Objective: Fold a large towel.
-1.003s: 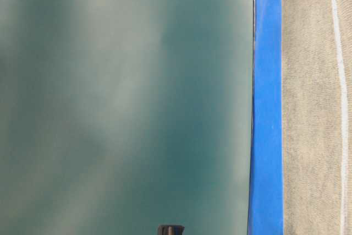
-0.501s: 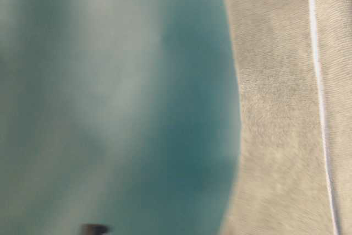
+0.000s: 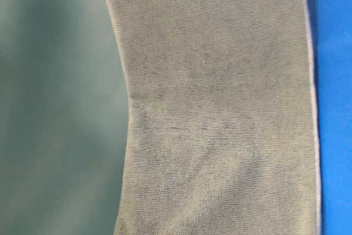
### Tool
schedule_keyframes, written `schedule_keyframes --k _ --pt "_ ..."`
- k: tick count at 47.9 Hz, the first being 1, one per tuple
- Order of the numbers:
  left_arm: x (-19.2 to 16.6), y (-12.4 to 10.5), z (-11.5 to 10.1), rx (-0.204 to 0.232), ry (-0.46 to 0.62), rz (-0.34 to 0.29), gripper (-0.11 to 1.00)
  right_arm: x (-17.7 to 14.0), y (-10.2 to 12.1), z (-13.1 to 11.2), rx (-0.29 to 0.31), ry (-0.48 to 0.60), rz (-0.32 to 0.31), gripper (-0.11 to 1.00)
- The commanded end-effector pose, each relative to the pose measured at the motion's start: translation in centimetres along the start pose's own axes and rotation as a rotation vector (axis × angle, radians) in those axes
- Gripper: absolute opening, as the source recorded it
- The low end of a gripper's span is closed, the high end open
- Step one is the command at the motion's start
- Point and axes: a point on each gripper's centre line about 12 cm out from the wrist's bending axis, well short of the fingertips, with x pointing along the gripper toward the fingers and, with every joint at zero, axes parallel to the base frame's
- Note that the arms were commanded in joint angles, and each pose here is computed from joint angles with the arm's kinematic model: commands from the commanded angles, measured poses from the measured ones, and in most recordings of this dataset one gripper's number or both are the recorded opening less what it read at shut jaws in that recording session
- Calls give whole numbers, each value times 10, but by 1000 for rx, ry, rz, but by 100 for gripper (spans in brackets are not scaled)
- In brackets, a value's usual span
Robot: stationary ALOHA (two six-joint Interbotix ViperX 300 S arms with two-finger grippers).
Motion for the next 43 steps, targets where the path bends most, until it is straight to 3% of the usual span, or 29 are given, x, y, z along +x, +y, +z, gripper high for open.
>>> schedule_keyframes --k 1,8,15,21,43 --pt "-7 -8 8 0 -34 -23 3 3 -1 10 -4 -24 -12 2" --pt "-7 -41 16 14 -96 -119 3 14 -15 20 11 -66 -86 2" --pt "-8 -86 29 101 -213 -245 3 27 -44 39 66 -154 -188 2" --pt "-9 -122 41 178 -307 -341 3 41 -63 58 89 -213 -237 2" --pt "5 -240 72 424 -403 -539 3 143 -83 146 71 -287 -214 2"
